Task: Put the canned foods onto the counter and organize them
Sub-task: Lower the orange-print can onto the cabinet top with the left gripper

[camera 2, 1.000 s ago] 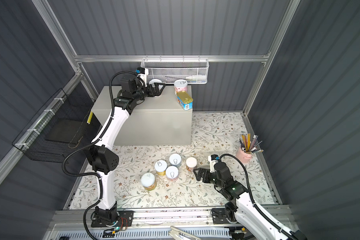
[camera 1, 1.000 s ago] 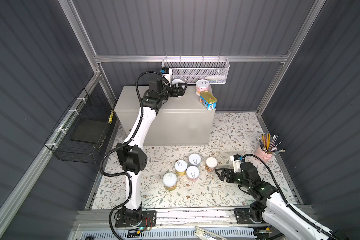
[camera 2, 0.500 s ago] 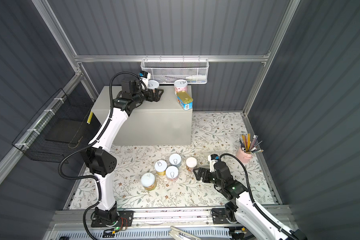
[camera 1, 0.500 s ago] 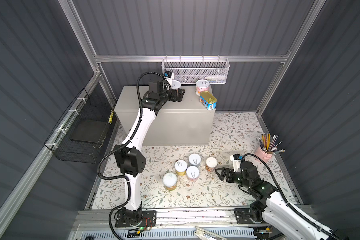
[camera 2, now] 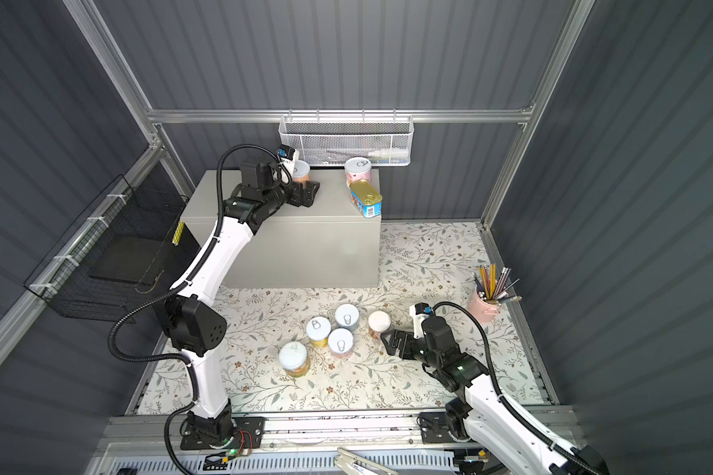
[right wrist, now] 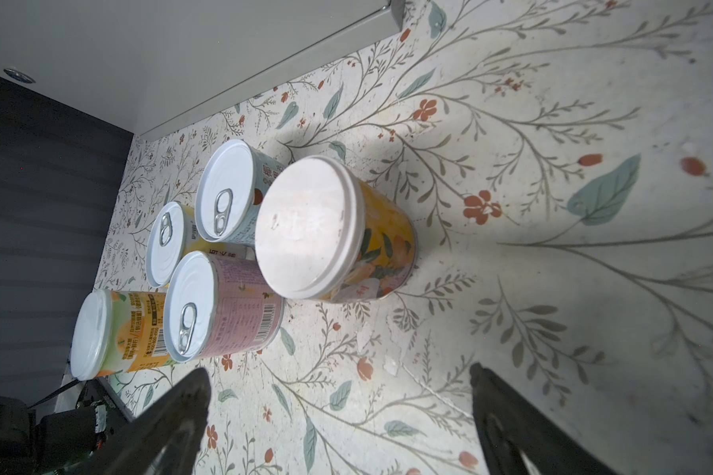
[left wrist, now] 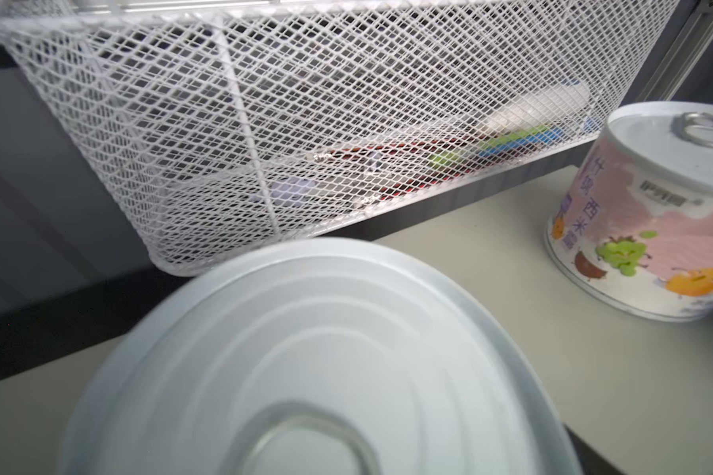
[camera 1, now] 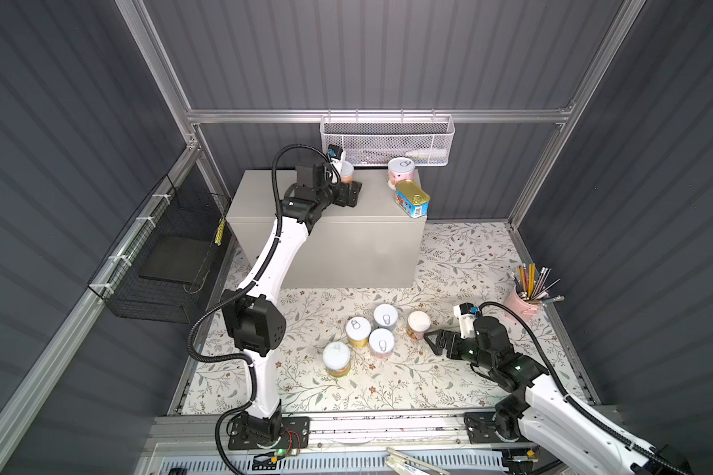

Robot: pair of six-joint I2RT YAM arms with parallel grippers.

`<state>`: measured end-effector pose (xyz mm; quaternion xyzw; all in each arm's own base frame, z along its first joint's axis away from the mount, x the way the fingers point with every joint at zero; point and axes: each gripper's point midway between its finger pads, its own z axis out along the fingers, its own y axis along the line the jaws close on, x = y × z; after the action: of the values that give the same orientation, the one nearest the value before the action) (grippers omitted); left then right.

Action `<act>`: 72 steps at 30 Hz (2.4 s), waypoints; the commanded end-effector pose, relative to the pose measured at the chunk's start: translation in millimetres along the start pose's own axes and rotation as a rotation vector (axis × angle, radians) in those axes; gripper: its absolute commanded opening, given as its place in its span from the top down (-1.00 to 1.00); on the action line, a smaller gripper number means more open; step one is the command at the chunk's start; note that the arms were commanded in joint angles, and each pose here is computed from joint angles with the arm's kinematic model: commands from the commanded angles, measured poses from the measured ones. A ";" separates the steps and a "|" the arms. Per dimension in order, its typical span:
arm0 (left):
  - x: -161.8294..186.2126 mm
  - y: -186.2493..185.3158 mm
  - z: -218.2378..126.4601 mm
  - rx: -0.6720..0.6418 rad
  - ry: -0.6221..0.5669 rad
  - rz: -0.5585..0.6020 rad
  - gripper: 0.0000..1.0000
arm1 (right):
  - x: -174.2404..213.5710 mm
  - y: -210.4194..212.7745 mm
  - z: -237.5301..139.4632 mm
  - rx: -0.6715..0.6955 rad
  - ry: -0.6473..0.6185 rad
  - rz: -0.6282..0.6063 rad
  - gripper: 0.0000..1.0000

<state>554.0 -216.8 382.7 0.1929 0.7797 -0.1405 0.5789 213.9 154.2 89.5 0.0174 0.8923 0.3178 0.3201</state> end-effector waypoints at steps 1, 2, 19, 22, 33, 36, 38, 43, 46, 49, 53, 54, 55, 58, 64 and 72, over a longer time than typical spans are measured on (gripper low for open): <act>10.1 -4.8 -6.8 0.045 0.066 -0.087 -0.99 | -9.4 11.6 -2.9 -0.033 -0.022 -0.002 -0.98; 7.6 -11.2 -7.4 0.082 0.075 -0.103 -0.99 | -8.9 11.3 -2.7 -0.033 -0.019 -0.003 -0.98; -3.8 -16.5 -16.1 0.110 0.119 -0.179 -0.99 | -7.8 10.3 -3.1 -0.030 -0.017 -0.008 -0.98; -7.5 -18.2 -18.3 0.121 0.090 -0.145 -0.99 | -9.6 8.5 -3.3 -0.018 -0.026 -0.003 -0.98; 1.7 -10.5 -13.5 0.037 0.069 0.115 -0.99 | -13.7 10.6 -6.1 -0.006 -0.024 -0.025 -0.98; 3.9 -10.2 -11.7 0.013 0.056 0.167 -0.99 | -15.2 12.1 -7.4 -0.007 -0.027 -0.026 -0.98; 3.3 -7.8 -12.7 -0.012 0.034 0.178 -0.99 | -15.5 12.3 -7.9 -0.008 -0.027 -0.022 -0.98; -4.2 -6.2 -21.8 -0.052 -0.036 0.207 -0.99 | -14.8 13.0 -9.2 -0.011 -0.025 -0.013 -0.98; -10.6 -5.4 -28.1 -0.060 -0.056 0.189 -0.99 | -14.9 12.8 -10.0 -0.009 -0.026 -0.008 -0.98; -17.9 -5.0 -33.2 -0.065 -0.067 0.160 -0.99 | -16.4 12.8 -10.7 -0.006 -0.032 -0.004 -0.98; -25.0 -6.7 -38.3 -0.056 -0.068 0.130 -0.99 | -16.9 13.8 -10.9 -0.009 -0.031 0.000 -0.98; -26.1 -7.7 -39.4 -0.051 -0.070 0.124 -0.99 | -16.9 14.3 -11.0 -0.010 -0.030 0.000 -0.98; -28.5 -9.1 -42.0 -0.044 -0.076 0.119 -0.99 | -16.5 13.8 -10.8 -0.009 -0.028 0.001 -0.98; -30.1 -13.6 -46.6 -0.020 -0.080 0.104 -0.97 | -16.3 13.4 -10.8 -0.006 -0.028 0.002 -0.98; -22.1 -19.2 -48.1 0.013 -0.066 0.105 -0.74 | -15.3 12.5 -9.3 -0.003 -0.021 0.010 -0.98; -17.6 -28.0 -43.4 0.065 -0.060 0.107 -0.50 | -15.0 12.8 -6.7 -0.004 -0.014 0.014 -0.98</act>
<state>515.7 -217.2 400.8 0.2363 0.7546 -0.1220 0.5999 216.0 153.6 98.5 0.0284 0.8947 0.3151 0.3154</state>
